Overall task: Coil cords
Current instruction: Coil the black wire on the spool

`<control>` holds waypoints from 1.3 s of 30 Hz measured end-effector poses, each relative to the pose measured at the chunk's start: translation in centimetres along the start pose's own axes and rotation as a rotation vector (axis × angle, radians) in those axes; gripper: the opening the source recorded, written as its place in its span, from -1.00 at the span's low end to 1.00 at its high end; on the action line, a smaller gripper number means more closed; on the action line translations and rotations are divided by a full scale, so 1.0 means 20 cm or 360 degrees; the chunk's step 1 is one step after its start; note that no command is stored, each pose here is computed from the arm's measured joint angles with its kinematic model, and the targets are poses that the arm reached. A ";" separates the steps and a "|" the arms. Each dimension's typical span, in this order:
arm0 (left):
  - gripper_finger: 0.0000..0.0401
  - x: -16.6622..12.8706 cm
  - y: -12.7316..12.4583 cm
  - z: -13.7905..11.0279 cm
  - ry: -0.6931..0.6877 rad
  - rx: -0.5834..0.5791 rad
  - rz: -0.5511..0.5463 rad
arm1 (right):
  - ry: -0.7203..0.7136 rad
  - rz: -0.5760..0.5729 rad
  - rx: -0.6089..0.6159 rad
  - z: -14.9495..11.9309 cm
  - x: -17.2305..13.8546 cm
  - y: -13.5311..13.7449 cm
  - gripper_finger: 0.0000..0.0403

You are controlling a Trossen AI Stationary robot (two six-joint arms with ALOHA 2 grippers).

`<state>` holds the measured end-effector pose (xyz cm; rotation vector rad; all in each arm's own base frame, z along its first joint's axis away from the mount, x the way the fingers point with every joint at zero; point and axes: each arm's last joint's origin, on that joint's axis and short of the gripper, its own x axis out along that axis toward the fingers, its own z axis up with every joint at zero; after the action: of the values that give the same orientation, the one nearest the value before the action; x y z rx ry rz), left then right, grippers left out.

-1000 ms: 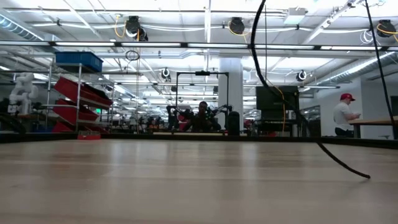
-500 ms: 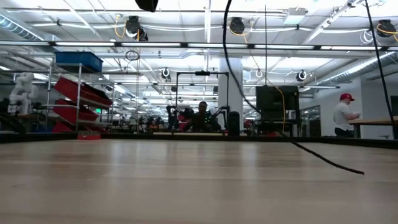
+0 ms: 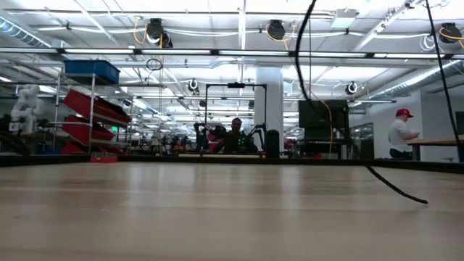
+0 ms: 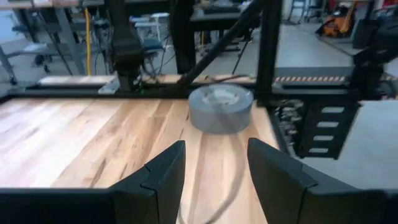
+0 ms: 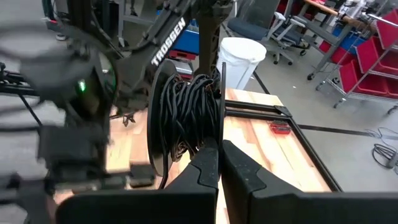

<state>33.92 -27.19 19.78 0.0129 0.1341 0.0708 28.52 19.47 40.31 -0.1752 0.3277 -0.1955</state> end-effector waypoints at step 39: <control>-0.10 0.06 0.29 -0.08 -0.0198 -0.0026 -0.0334 | 0.0001 -0.0058 -0.0091 0.02 0.02 -0.09 -1.00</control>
<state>34.55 -21.28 18.13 -0.0133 0.0100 -0.1384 28.77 17.73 41.00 -0.2376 0.3310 -0.2221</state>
